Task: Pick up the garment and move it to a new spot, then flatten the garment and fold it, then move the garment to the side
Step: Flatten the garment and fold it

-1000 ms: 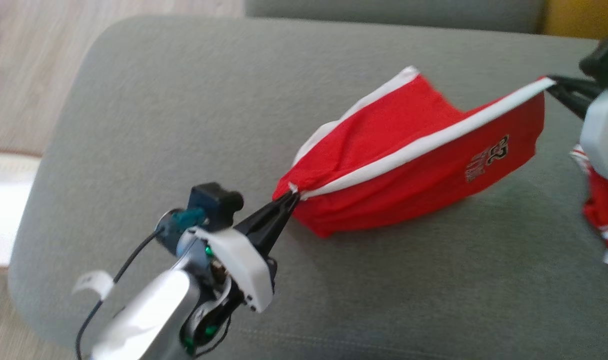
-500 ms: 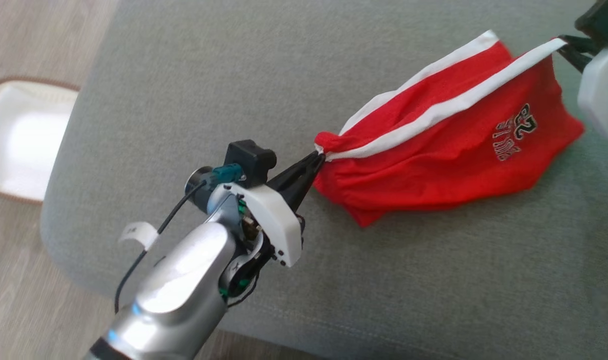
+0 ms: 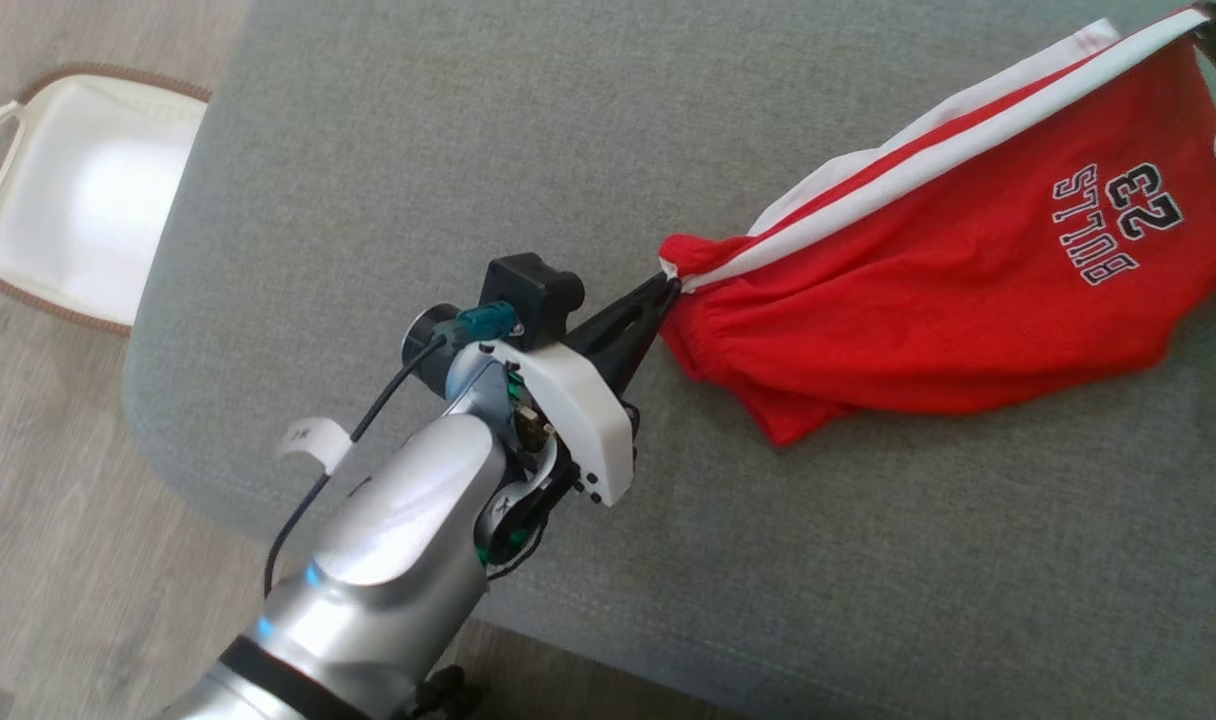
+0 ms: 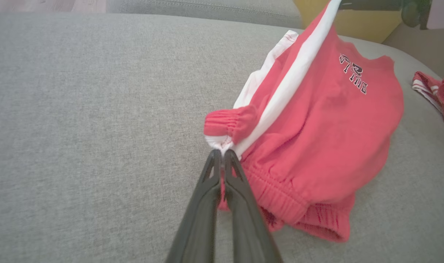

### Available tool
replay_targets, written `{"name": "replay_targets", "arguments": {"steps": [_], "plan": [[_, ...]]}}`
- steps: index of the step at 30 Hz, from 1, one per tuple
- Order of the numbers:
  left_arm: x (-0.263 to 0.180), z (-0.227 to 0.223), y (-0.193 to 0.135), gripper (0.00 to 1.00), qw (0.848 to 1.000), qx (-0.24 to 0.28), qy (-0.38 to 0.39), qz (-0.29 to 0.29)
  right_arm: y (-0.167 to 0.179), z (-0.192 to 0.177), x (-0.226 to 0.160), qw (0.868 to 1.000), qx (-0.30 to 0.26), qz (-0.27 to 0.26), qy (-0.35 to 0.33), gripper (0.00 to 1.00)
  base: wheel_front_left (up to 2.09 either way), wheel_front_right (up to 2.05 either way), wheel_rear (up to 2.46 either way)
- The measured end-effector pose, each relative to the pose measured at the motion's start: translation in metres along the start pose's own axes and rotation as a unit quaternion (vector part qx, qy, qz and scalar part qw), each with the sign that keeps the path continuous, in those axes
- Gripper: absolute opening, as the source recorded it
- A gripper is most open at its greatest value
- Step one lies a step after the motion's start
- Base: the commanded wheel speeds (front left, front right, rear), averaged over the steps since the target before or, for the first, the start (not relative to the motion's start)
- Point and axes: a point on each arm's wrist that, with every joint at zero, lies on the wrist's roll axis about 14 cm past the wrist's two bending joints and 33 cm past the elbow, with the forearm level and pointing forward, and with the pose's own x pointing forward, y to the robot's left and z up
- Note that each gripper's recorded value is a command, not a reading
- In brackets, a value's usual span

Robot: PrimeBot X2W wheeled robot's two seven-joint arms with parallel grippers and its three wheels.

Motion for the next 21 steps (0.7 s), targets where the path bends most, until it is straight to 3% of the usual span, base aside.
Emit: {"name": "replay_targets", "arguments": {"steps": [2,3,4,5,8,12,17,21], "plan": [[0.001,-0.003,0.002,0.0,1.0,0.0,0.002,0.001,0.003,-0.001,0.006,1.0,-0.001,0.003,0.003,0.0,0.0,0.0,0.0],[0.001,-0.004,0.001,0.0,1.0,0.0,0.003,0.001,0.004,-0.001,0.009,1.0,-0.001,0.005,0.002,0.8,0.0,0.0,0.0],[0.002,-0.006,0.0,0.0,1.0,0.0,0.005,0.0,0.006,0.001,0.01,1.0,0.0,0.006,0.002,1.0,0.0,0.0,0.0],[0.002,-0.007,0.0,0.0,1.0,0.001,0.005,-0.001,0.008,0.002,0.011,1.0,0.001,0.008,0.001,1.0,0.0,0.0,0.0],[0.004,-0.01,-0.001,1.0,1.0,0.001,0.005,-0.001,0.008,0.0,0.011,1.0,0.004,0.008,0.001,1.0,0.0,0.0,0.0],[0.006,-0.012,0.0,1.0,1.0,0.003,0.005,0.003,0.003,0.0,0.005,1.0,0.023,-0.001,-0.012,1.0,0.0,0.0,0.0],[0.006,-0.004,0.003,1.0,1.0,0.013,-0.014,0.013,-0.003,0.023,-0.017,0.996,0.021,-0.017,-0.081,1.0,0.0,0.0,0.0],[0.003,0.009,0.013,1.0,0.999,0.019,-0.037,0.028,-0.013,0.04,-0.04,0.988,0.059,-0.039,-0.136,1.0,0.0,0.0,0.0]]}}
